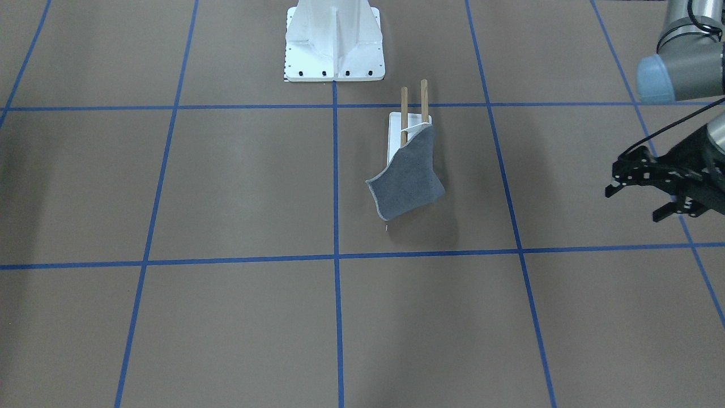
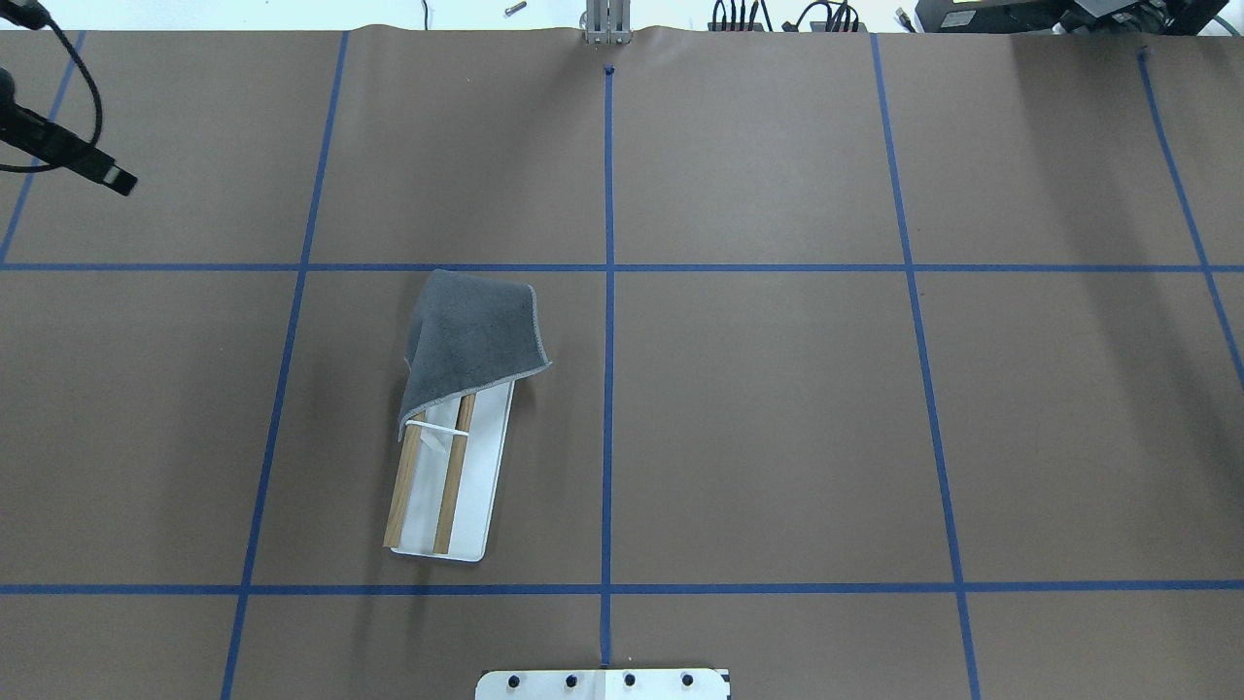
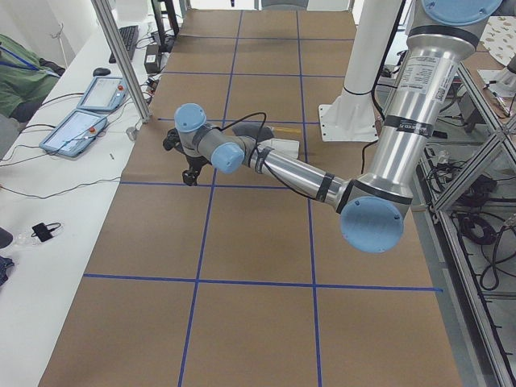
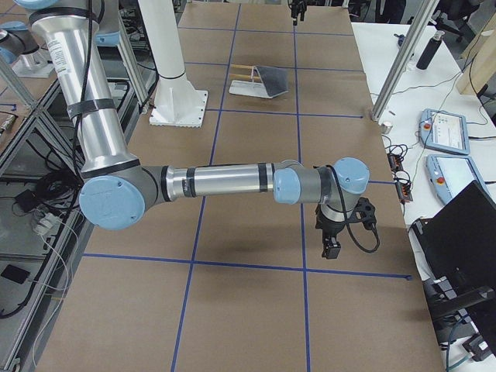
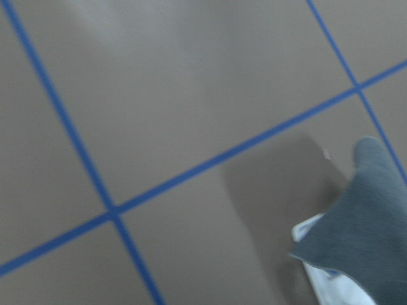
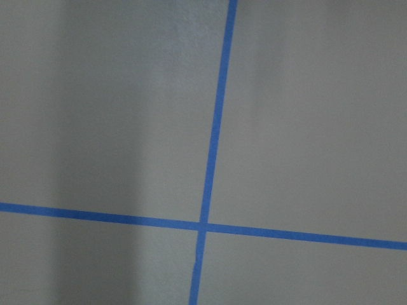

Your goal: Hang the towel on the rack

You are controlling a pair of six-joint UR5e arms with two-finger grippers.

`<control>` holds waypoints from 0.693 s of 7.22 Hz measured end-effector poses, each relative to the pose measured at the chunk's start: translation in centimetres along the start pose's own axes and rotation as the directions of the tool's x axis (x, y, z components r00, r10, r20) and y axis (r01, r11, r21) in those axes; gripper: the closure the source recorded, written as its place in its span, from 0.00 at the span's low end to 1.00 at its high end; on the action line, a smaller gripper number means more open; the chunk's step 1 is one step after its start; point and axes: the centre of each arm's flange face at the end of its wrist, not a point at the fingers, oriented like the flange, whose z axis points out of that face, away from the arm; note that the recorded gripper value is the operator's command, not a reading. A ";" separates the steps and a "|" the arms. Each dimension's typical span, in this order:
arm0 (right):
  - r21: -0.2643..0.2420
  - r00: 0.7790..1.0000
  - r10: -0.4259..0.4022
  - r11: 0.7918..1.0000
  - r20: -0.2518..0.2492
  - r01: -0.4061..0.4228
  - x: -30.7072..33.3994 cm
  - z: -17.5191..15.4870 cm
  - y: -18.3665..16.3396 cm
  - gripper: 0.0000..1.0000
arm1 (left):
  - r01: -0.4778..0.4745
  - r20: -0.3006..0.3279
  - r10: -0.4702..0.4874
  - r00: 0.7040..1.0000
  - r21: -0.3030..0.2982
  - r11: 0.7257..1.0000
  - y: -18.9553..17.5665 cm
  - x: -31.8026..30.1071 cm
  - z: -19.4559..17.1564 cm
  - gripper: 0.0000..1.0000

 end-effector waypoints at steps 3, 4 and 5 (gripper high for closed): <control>-0.021 1.000 0.002 1.000 -0.021 -0.002 1.1 1.1 1.4 0.00 | -0.051 0.142 0.070 0.987 -0.136 0.989 4.9 -11.7 -6.7 0.01; -0.020 1.000 -0.001 1.000 -0.022 0.000 1.1 1.1 1.4 0.00 | -0.015 0.146 0.039 0.989 -0.162 0.987 9.5 -15.1 -6.5 0.01; -0.019 1.000 -0.006 1.000 -0.025 0.006 1.0 1.0 1.4 0.00 | 0.029 0.155 -0.004 0.988 -0.157 0.987 13.4 -17.5 -6.8 0.01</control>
